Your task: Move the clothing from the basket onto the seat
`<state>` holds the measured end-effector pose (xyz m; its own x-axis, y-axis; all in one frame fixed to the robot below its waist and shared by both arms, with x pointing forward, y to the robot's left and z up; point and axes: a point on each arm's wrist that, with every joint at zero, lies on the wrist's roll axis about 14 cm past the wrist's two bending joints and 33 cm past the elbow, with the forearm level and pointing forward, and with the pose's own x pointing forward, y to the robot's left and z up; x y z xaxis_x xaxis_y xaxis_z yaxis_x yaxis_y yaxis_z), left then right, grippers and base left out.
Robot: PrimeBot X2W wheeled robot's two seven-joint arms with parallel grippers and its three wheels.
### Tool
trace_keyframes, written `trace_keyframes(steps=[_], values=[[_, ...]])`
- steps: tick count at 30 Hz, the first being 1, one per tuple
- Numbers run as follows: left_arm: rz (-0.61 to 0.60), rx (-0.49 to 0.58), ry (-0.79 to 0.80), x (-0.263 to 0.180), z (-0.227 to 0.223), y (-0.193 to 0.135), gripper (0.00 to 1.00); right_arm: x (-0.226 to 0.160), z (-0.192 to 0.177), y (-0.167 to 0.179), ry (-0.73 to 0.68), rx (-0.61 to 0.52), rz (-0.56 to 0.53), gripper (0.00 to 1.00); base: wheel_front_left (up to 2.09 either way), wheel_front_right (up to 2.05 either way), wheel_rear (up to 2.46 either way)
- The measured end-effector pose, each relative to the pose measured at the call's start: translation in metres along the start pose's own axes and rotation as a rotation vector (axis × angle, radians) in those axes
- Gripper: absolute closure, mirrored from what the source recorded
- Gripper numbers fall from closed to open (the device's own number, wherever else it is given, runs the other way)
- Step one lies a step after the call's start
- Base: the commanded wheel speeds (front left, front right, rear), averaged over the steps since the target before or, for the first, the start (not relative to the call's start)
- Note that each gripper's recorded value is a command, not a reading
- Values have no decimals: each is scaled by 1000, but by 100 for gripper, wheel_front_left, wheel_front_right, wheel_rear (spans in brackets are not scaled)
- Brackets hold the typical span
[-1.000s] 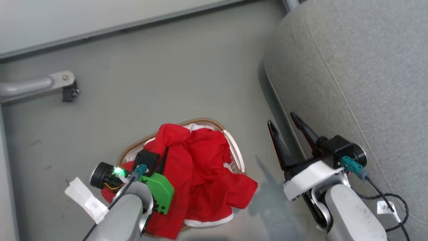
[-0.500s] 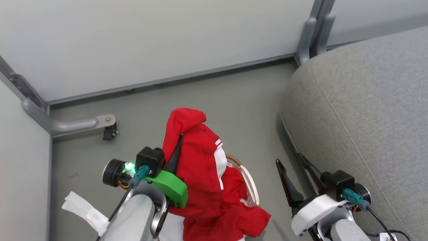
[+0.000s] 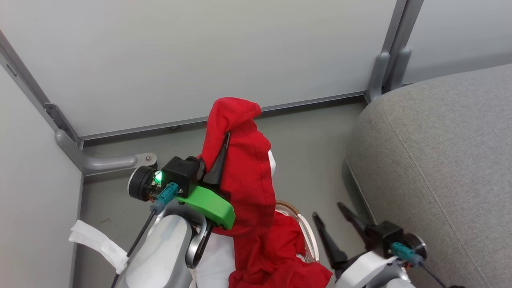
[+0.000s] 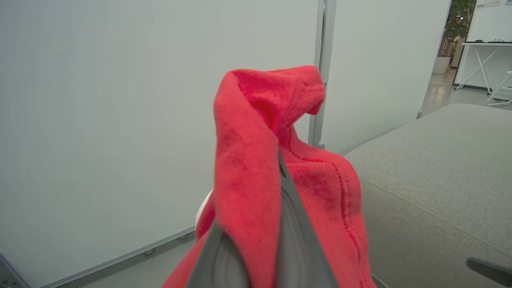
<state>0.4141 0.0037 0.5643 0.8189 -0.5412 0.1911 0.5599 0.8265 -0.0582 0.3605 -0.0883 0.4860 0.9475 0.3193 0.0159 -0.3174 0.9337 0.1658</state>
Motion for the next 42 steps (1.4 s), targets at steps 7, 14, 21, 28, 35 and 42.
trace_keyframes(steps=[7, 14, 21, 28, 35, 42], values=[[-16, -14, -8, 0, 2, -6, 100, 13, 3, 52, 6, -26, 210, 0, 0, 0, 0], [-37, -13, -19, -1, 6, -11, 100, 32, 6, 76, 19, -84, 336, 0, 0, 0, 0], [-58, -9, -26, -5, 10, -18, 100, 45, -7, 93, 72, -136, 418, 0, 0, 0, 0], [-63, -12, -25, -12, 12, -19, 100, 55, -16, 119, 98, -128, 484, 0, 0, 0, 0], [-51, -25, -14, -16, 8, -16, 100, 58, -29, 127, 131, -126, 501, 73, 0, 0, 0], [-47, -32, -15, -15, 7, -14, 100, 59, -36, 129, 152, -122, 503, 100, 0, 0, 0]])
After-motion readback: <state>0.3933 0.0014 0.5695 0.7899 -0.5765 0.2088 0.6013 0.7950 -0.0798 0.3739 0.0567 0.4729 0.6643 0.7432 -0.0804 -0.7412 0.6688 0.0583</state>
